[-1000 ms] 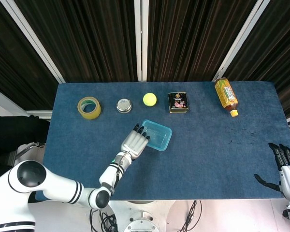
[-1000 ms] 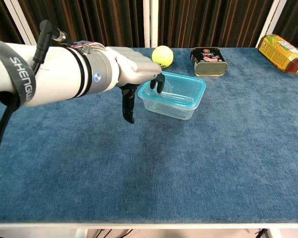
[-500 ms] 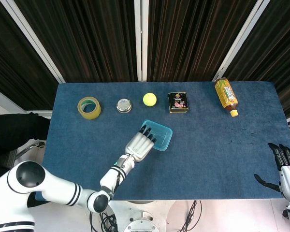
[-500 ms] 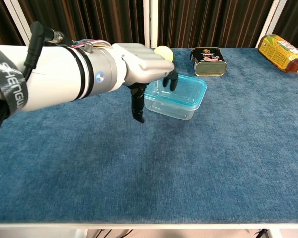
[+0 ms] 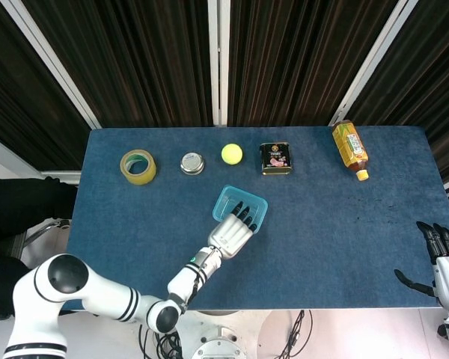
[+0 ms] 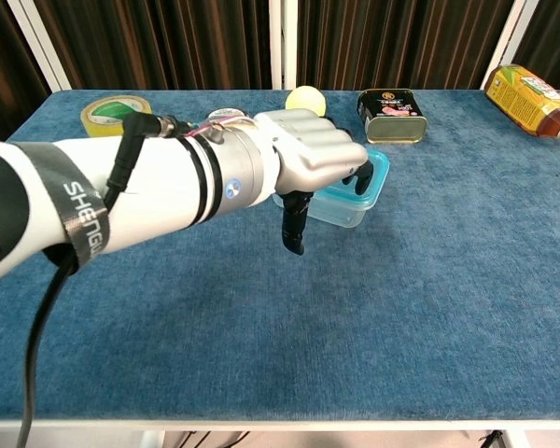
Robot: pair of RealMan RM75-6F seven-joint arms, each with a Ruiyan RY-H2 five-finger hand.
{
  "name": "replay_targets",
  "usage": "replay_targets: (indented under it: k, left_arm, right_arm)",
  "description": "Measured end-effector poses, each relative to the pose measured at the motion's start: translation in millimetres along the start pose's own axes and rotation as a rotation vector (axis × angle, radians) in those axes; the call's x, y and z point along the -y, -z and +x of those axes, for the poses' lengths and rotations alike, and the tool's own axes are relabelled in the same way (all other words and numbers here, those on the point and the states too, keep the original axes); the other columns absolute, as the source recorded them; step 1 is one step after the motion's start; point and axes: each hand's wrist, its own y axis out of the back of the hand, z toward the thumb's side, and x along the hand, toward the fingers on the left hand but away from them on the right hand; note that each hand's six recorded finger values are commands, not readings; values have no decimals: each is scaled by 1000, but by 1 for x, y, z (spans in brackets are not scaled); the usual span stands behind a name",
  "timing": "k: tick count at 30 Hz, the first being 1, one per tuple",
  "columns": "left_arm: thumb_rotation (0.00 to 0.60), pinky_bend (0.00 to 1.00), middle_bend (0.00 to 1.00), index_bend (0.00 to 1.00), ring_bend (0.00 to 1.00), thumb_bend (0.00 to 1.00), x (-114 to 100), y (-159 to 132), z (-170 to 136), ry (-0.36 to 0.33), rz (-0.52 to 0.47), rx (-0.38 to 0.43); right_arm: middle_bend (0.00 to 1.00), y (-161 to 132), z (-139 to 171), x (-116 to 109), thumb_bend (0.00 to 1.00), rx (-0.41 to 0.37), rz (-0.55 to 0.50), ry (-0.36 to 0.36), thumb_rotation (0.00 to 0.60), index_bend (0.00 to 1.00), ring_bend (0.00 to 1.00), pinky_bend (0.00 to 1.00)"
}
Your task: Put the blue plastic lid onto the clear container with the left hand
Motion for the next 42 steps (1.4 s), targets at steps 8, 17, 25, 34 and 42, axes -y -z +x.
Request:
replay_targets:
  k: [8,17,25,34,42]
  left_arm:
    - [600,21,203,240,19,0,7,-1,2,18,7,-6]
    - [600,21,203,240,18,0,-1,7,0,1,-31,-20]
    - [600,33,203,240,18,0,-23,55,-17,-76,-204,-92]
    - [600,30,203,239,18,0,-13,178,-90,-265,-358,-373]
    - [600,0,32,187,0,0,41,247,-190,-408,-328,-556]
  right_arm:
    - [94,-1,-1,1,77,-4,0,-2,600,0,0,51]
    - [94,-1,-2,0,77,-4,2,-1,600,0,0,51]
    - [94,0,-5,-5,78,-13,11,-3,600,0,0,51]
    - [89,-3,-21,0,78,-36,-6,-36,600,0,0,51]
    - [0,-4,-30,4,78,-42,-13,-45,600,0,0,0]
